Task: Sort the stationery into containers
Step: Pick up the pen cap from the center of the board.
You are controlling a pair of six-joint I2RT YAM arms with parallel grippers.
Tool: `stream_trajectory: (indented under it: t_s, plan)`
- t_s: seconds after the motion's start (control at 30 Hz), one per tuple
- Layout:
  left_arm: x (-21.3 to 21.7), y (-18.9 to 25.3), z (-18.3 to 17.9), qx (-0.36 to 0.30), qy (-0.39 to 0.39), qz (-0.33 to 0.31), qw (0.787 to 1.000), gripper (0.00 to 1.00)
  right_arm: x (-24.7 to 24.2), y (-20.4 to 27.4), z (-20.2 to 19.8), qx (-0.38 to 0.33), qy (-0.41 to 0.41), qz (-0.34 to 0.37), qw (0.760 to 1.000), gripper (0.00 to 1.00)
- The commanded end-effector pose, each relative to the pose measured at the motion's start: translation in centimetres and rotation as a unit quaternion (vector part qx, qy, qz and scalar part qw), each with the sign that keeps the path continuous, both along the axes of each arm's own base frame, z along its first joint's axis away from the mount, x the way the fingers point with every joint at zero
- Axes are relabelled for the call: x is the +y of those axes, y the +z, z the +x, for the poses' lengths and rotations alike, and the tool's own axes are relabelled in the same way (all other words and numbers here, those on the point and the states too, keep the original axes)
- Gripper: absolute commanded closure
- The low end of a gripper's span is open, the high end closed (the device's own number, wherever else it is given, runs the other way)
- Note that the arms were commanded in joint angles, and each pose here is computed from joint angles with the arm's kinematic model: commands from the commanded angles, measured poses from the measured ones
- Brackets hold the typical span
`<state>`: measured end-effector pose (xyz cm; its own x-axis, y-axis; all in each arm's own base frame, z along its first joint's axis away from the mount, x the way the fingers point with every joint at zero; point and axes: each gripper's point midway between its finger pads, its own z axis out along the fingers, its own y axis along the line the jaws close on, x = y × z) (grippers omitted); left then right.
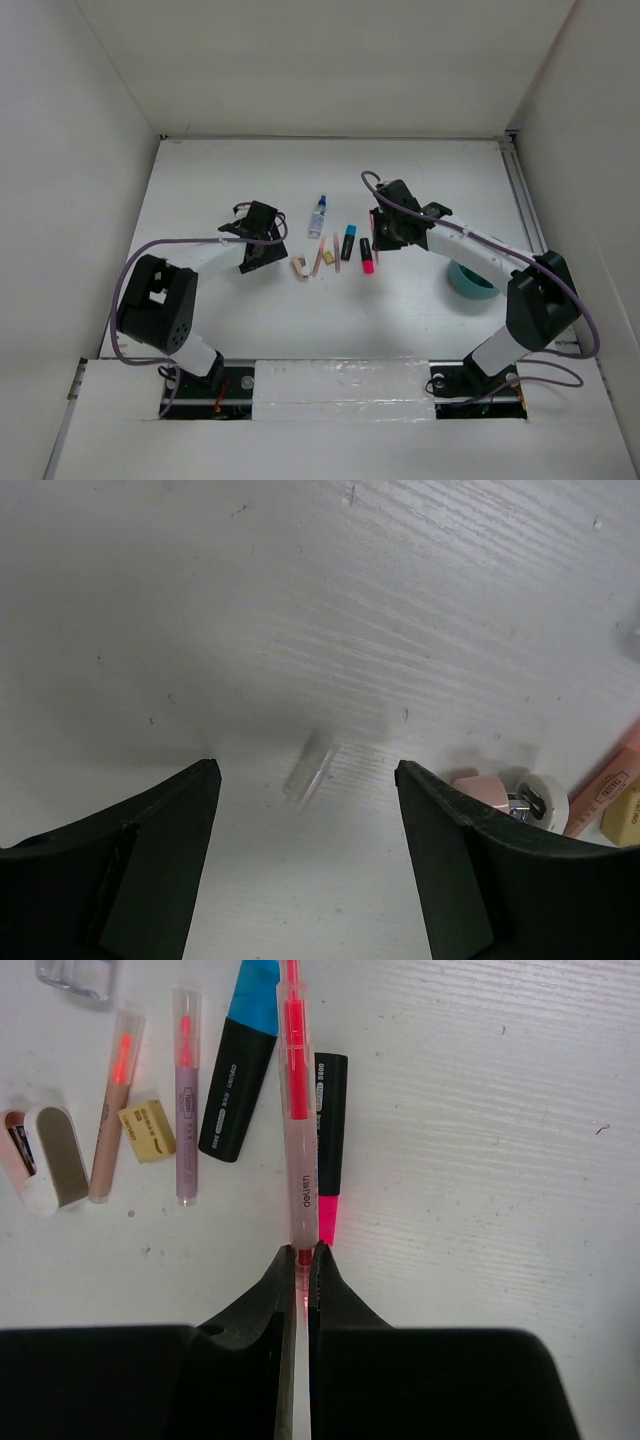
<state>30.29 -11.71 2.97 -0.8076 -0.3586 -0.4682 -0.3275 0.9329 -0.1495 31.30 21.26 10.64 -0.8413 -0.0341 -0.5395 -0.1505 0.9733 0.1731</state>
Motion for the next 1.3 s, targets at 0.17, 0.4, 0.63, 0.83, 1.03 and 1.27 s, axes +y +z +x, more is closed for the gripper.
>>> stream_trajectory:
  t_s: [0.17, 0.4, 0.63, 0.83, 1.03, 1.27]
  plan:
    - [0.0, -0.1, 0.2, -0.005, -0.005, 0.003, 1.0, 0.41, 0.9, 1.1, 0.5, -0.028, 0.01, 0.014, 0.999, 1.0]
    - [-0.4, -0.7, -0.2, 0.007, -0.015, 0.026, 1.0, 0.51, 0.7, 1.1, 0.6, -0.03, 0.007, 0.01, 0.999, 1.0]
    - [0.5, -1.5, -0.8, 0.017, 0.0, 0.045, 0.999, 0.5, 1.0, 1.1, 0.4, -0.03, 0.012, 0.01, 0.999, 1.0]
    - [0.5, -1.3, -0.7, 0.017, 0.0, 0.045, 0.999, 0.6, 0.8, 1.0, 0.3, -0.028, 0.009, 0.005, 1.0, 1.0]
    - [0.8, -1.6, -1.0, 0.019, 0.006, 0.049, 0.999, 0.64, 0.7, 1.0, 0.4, -0.03, 0.006, 0.002, 1.0, 1.0]
    - [0.3, -2.2, -1.4, 0.029, -0.009, 0.057, 0.998, 0.64, 0.7, 1.0, 0.4, -0.03, 0.006, 0.002, 1.0, 1.0]
